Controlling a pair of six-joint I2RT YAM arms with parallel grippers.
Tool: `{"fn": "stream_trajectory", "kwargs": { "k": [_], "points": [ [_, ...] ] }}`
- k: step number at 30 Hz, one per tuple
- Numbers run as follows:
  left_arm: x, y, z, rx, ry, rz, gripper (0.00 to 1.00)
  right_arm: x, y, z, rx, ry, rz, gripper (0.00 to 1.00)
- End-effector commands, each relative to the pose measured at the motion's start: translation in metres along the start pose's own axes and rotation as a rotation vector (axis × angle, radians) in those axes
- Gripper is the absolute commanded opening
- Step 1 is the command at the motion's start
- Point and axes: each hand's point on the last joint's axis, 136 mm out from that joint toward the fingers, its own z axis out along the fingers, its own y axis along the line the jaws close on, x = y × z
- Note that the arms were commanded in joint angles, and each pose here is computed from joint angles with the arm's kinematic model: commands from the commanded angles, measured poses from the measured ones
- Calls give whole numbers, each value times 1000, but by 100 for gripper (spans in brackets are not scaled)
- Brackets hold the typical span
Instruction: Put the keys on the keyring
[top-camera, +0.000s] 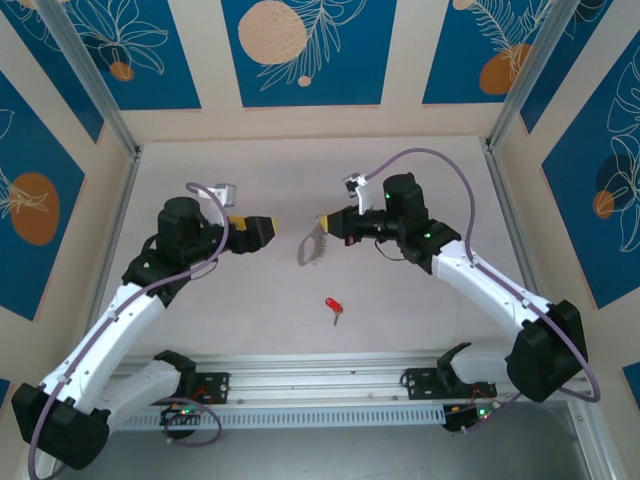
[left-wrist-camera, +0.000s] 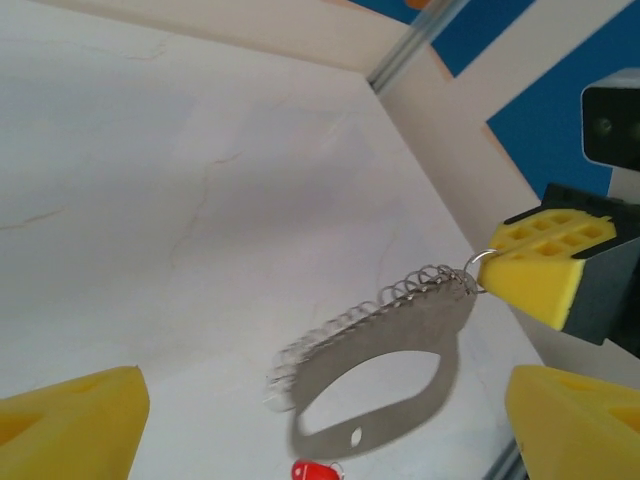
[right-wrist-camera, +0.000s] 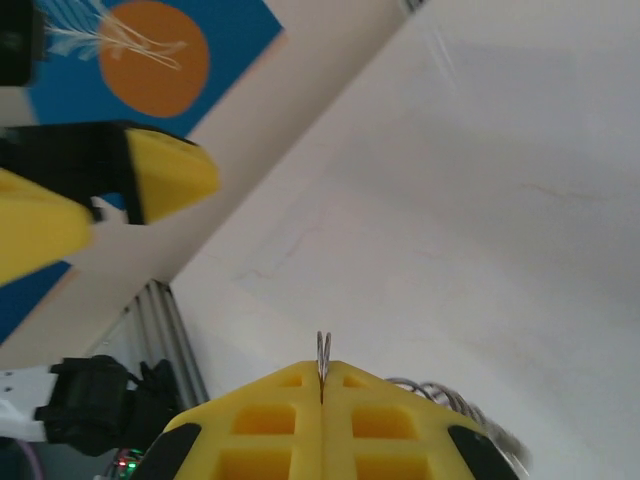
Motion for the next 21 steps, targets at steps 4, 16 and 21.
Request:
{"fn": "stream_trajectory", "kwargs": {
  "k": [4, 16, 21],
  "points": [
    [-29, -59, 1, 263, -35, 101, 71, -18, 43, -19, -223, -36, -28, 0],
    [-30, -100, 21, 435, -12, 156, 47, -22, 56, -25, -314, -38, -4, 0],
    [-23, -111, 28, 468, 1, 178, 44, -24, 58, -25, -329, -45, 8, 0]
  ]
}}
